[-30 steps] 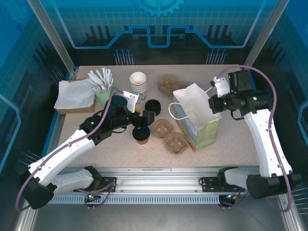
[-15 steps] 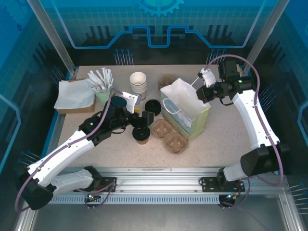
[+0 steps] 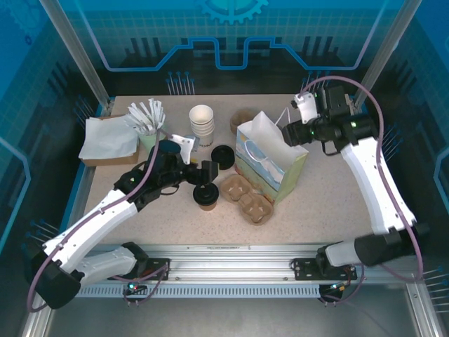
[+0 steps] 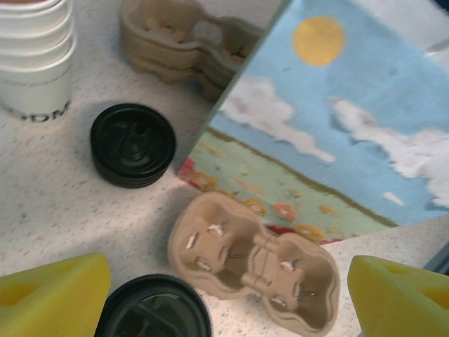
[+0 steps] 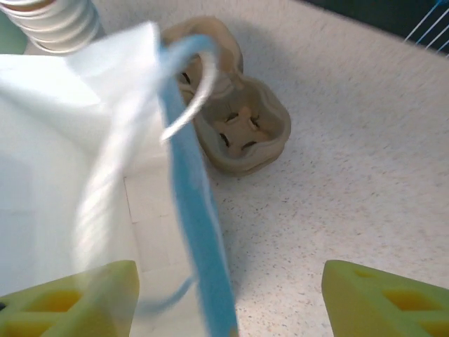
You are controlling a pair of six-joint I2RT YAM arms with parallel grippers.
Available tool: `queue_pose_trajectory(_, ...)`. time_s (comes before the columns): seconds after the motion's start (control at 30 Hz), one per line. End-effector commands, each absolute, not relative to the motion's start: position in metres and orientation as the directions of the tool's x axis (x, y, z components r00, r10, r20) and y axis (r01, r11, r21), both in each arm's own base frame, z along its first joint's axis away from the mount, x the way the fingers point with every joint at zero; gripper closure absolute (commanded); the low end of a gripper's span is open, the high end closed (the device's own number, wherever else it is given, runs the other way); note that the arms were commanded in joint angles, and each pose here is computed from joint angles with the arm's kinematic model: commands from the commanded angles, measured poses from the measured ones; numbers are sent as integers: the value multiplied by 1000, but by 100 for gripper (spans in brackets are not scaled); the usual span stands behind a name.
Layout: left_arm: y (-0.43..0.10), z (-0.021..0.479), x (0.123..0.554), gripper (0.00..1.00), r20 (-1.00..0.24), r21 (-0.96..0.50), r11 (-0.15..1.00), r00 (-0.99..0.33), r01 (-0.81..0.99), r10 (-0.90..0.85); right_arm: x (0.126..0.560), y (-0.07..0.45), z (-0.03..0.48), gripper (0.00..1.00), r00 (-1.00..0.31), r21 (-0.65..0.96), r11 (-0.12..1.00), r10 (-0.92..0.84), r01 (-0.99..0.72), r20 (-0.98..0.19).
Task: Pack the takeout coffee
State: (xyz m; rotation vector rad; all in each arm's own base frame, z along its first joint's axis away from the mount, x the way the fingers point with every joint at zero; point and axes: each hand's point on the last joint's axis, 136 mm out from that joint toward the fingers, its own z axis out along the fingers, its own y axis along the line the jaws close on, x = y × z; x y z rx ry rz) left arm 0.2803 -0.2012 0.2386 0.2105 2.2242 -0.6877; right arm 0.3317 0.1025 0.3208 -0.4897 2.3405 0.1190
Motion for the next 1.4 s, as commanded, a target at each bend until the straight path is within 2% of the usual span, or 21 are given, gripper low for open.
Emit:
queue_pose_trajectory(0.0,-194,233,271,11,-696,-464,820,-711,335,-104,288,98,347,29,-597,-113,937,-300,-330,-743)
queue_pose_trajectory(0.1,-187,228,270,11,-681,-476,823,-722,310,-122,248,134,336,30,-534,-81,871,-368,-485,-761)
queue_pose_trajectory(0.3,-180,223,271,11,-650,-500,822,-745,273,-148,178,195,269,34,-473,-49,676,-564,-736,-677)
queue_pose_trajectory(0.4,-178,224,273,11,-646,-505,822,-747,262,-158,161,225,232,35,-448,-35,599,-634,-800,-630)
queue_pose_trajectory(0.5,-173,224,274,11,-644,-501,829,-747,247,-167,160,251,197,36,-457,-14,572,-671,-820,-584)
queue_pose_trajectory(0.63,-167,227,274,11,-652,-496,836,-736,233,-182,168,275,154,37,-487,-8,580,-690,-814,-536)
queue_pose_trajectory(0.87,-168,234,276,11,-661,-527,816,-718,237,-218,197,281,104,39,-581,-53,664,-688,-746,-435)
queue_pose_trajectory(1.0,-168,238,276,11,-669,-525,815,-711,244,-218,212,271,90,41,-678,-17,738,-628,-675,-382)
queue_pose_trajectory(1.37,-172,235,276,11,-663,-534,806,-717,254,-214,236,254,73,45,-736,-45,785,-598,-618,-319)
